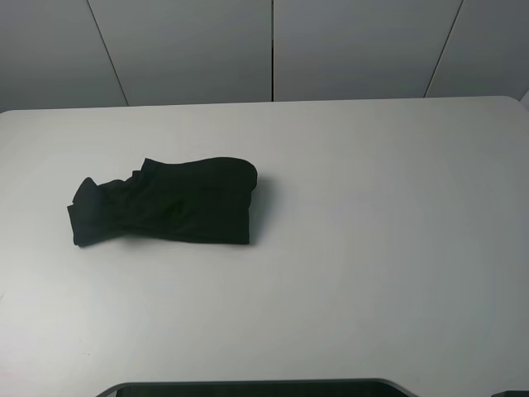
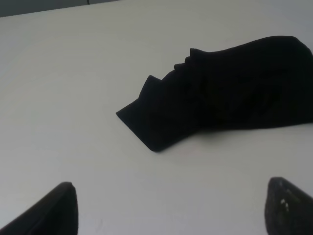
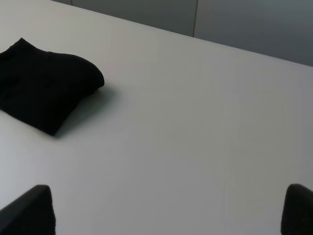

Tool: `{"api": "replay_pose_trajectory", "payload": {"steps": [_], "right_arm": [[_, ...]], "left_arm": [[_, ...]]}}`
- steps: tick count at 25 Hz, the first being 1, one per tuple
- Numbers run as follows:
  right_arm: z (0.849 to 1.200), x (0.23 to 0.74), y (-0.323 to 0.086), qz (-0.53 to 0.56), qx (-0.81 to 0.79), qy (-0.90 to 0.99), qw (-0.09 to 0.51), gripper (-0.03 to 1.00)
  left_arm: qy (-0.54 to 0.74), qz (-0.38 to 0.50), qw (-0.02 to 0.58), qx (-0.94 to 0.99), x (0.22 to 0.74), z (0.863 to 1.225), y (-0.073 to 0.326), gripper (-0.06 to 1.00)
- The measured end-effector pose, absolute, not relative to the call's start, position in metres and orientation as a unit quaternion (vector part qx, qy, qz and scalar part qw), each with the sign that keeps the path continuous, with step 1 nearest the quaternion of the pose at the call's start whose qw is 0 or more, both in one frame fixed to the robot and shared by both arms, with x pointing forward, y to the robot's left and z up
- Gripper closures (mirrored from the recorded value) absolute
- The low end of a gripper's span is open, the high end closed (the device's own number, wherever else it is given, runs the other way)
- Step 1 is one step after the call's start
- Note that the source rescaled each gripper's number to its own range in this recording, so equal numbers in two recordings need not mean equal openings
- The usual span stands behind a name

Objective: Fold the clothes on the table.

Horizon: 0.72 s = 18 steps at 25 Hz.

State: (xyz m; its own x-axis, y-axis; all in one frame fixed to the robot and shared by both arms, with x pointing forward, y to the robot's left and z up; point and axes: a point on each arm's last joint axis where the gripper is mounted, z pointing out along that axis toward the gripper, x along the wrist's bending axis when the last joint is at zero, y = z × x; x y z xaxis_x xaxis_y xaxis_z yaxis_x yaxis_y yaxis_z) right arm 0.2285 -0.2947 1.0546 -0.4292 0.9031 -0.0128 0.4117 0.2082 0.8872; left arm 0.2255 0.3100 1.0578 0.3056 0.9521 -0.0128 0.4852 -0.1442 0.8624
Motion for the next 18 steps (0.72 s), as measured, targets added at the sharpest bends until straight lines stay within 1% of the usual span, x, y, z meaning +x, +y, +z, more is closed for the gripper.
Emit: {"api": "replay_pose_trajectory", "payload": {"steps": [4,10,14,18], "right_arm": [[1.0544,0.2285,-0.2943,0.433,0.463,0.719,0.285,-0.03],[1.0545,0.2299,-0.2923,0.401,0.536,0.666,0.330,-0.03],[1.0545,0.2314,-0.2908,0.371,0.591,0.617,0.363,-0.03],[1.0544,0.2319,-0.2904,0.360,0.610,0.599,0.373,-0.03]], "left_arm": [[0.512,0.287,0.412,0.697,0.2257,1.0587,0.3091,-0.04],[0.507,0.293,0.421,0.692,0.2271,1.0605,0.3084,-0.04],[0.507,0.293,0.420,0.693,0.2317,1.0545,0.3067,-0.04],[0.510,0.298,0.421,0.688,0.2322,1.0548,0.3063,-0.04]]}}
